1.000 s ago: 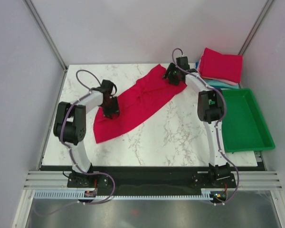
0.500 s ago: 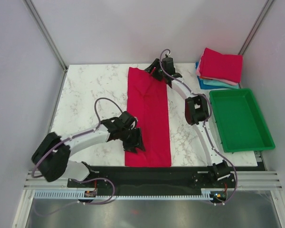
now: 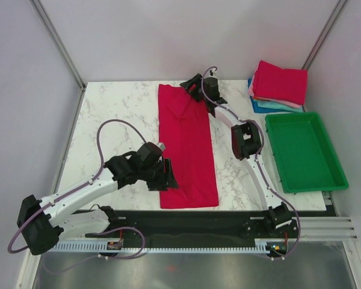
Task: Fold and stack the t-shirts
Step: Fold the tshirt
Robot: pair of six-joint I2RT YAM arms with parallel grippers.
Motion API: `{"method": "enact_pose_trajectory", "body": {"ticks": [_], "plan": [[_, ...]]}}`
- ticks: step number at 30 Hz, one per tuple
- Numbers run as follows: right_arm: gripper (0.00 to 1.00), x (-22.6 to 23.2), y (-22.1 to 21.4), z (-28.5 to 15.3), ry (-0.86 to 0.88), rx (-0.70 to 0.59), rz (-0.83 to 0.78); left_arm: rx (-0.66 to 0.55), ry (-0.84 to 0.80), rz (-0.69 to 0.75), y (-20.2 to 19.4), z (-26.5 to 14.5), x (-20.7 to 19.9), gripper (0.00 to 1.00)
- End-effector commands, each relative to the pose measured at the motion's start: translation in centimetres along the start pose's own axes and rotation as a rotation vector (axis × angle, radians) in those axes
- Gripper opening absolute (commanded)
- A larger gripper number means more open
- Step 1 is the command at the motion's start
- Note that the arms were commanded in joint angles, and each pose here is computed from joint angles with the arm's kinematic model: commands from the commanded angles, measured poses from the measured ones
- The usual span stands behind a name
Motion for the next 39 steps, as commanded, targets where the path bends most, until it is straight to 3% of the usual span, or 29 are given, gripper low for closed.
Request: {"method": "enact_pose_trajectory", "body": {"ticks": [1,7,12,14,17,18,19,21,22,24,26,27,33,39], "plan": [[0.81,-1.3,-0.2,-0.6,-0.03,0.034,-0.001,-0.095,0.081,0.075,1.5,-1.1,0.1,0.6],[0.98,7.5,6.1,-4.0,0.141,-0.058,-0.075,-0.153,0.066,0.079,1.5,-2.4,0.2,0.59],[0.98,13.7,10.8,-9.1,0.196,-0.078,-0.132,-0.197,0.087,0.074,1.1,-2.7,1.4,0.58],[0.98,14.7,10.6,-11.4,0.183,-0.051,-0.159,-0.196,0.099,0.069,0.7,-2.5,2.1,0.58],[0.98,14.8,8.9,-17.2,0.088,0.027,-0.228,-0.194,0.105,0.044,-0.2,-2.1,3.3,0.58],[0.98,16.6,8.7,-20.8,0.054,0.039,-0.266,-0.199,0.109,0.041,-0.4,-2.0,3.6,0.58],[0.98,13.0,6.1,-22.4,-0.074,0.089,-0.262,-0.194,0.122,0.04,-0.8,-1.6,4.3,0.58],[0.98,11.6,1.6,-27.9,-0.18,0.171,-0.319,-0.209,0.127,0.037,-1.0,-1.6,4.9,0.58],[0.98,10.7,0.6,-29.6,-0.264,0.145,-0.337,-0.201,0.137,0.035,-1.3,-1.2,5.3,0.58],[0.98,8.9,-4.1,-34.9,-0.376,0.217,-0.359,-0.193,0.137,0.034,-1.6,-0.9,5.6,0.57],[0.98,8.4,-5.9,-39.3,-0.471,0.165,-0.349,-0.179,0.143,0.03,-1.9,-0.3,6.1,0.57],[0.98,6.6,-9.0,-41.2,-0.508,0.219,-0.379,-0.18,0.147,0.027,-2.0,-0.1,6.3,0.57],[0.98,3.9,-13.9,-48.0,-0.514,0.306,-0.352,-0.196,0.175,0.0,-2.5,1.1,7.6,0.57],[0.95,0.0,-17.2,-50.4,-0.455,0.402,-0.257,-0.152,0.183,-0.032,-3.2,2.7,8.4,0.56]]}}
Point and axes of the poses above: each gripper's point midway between its finger pads, its own z axis out along the fingers, its own x axis along the line the jaws close on, y = z × x, the point moved 7 cm from there along -z, back along the fingers, and after that the axes turned 2 degrees about z, right-handed, at the moved point
